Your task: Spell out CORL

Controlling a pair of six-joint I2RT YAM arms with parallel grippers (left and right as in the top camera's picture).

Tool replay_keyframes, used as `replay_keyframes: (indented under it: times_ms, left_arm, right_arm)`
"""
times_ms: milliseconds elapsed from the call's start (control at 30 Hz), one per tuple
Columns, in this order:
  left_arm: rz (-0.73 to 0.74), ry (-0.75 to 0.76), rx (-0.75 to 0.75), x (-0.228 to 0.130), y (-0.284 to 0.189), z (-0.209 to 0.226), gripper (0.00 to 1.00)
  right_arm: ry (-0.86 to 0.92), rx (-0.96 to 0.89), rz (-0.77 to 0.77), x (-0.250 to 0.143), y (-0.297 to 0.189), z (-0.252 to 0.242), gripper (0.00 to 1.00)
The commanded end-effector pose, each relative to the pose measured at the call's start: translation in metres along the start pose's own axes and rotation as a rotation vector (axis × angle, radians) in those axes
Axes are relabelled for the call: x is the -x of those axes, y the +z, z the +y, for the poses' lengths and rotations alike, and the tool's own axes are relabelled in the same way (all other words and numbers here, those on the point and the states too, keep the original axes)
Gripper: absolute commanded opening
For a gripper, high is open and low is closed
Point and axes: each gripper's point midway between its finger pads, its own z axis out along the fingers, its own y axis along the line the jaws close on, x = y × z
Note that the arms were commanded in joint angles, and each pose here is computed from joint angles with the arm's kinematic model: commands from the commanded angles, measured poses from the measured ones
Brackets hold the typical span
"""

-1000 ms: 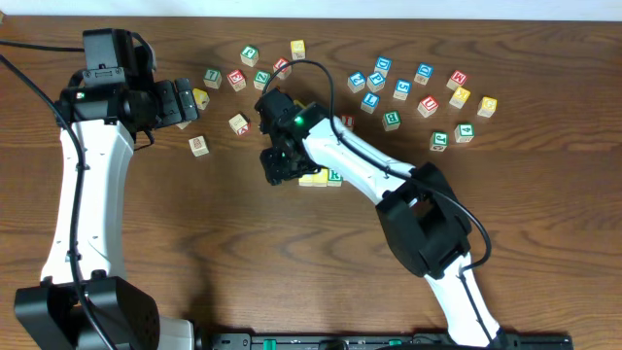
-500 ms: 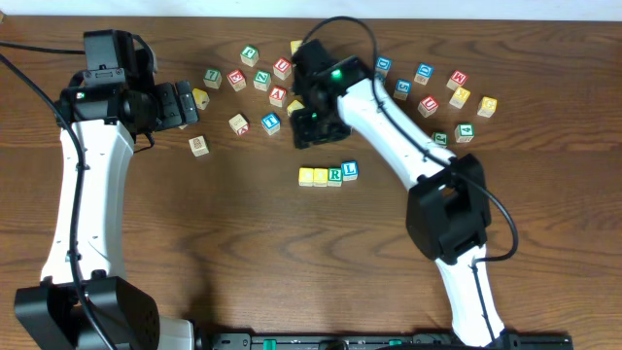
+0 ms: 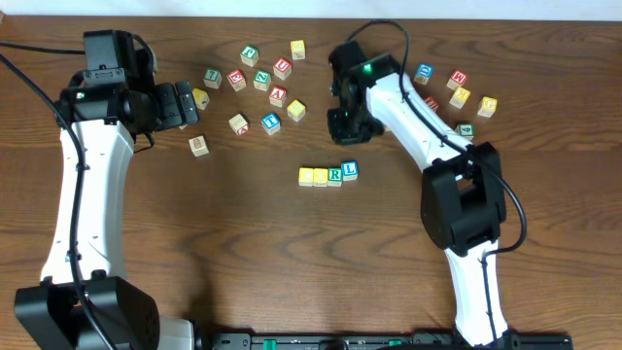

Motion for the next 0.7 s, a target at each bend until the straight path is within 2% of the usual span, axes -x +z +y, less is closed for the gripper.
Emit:
replay_keyframes:
  times_ms: [0,667]
  left_arm:
    - [-0.022,-0.011,0.001,0.004,-0.008,0.001,0.99]
    - [-0.022,-0.011,0.001,0.004,-0.008,0.001,0.99]
  right_arm:
    - [0.017,-0.02,0.034,-0.011,0.015,-0.003,0.09]
    - [0.015,-0.042,0.105,-0.031,0.02,-0.002,0.08]
